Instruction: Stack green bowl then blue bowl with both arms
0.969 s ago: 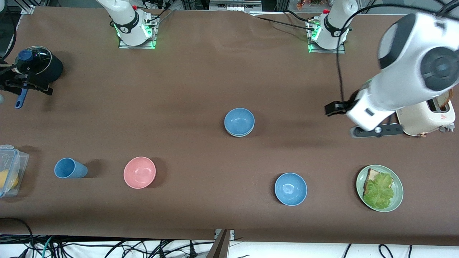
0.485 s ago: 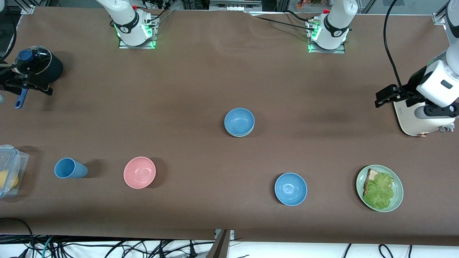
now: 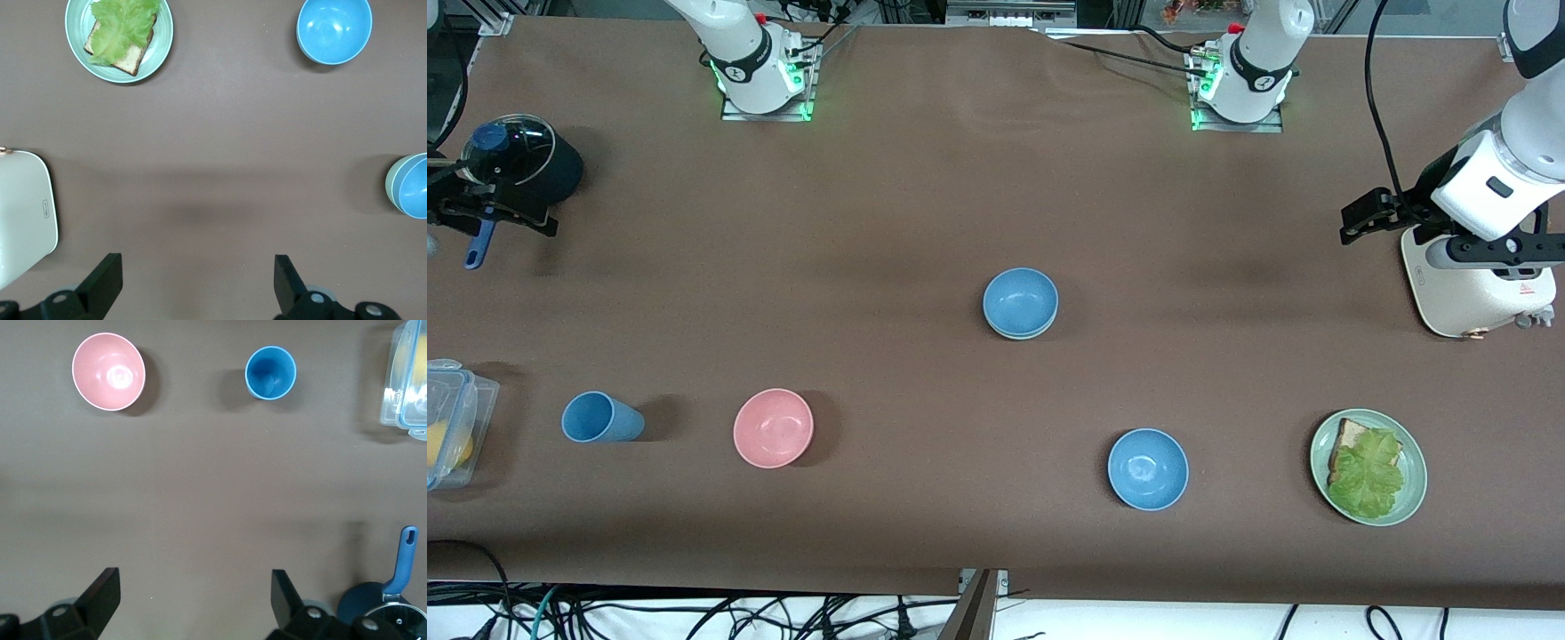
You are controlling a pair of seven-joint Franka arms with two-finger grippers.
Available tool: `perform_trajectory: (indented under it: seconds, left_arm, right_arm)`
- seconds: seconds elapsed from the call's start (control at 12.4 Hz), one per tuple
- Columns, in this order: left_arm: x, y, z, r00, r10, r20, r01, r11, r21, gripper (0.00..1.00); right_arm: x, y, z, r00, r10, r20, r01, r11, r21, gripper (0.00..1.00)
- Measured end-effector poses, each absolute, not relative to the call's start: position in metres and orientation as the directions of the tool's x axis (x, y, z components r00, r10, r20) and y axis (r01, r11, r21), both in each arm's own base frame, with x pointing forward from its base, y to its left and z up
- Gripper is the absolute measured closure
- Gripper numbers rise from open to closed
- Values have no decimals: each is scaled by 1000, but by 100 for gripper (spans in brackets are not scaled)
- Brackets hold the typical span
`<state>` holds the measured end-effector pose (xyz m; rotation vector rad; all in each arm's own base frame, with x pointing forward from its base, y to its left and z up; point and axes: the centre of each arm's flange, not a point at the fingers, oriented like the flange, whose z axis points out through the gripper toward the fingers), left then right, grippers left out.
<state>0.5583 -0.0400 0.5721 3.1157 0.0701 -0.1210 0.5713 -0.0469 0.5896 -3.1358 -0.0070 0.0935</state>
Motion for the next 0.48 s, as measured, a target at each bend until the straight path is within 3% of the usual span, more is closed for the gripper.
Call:
perform_trajectory:
  seconds: [0.48]
  left_arm:
    - [559,-25,572,995,63,-78,63,-998,-3,0]
  right_arm:
    - [571,-47,590,998,4,-60,4,-1000,-4,0]
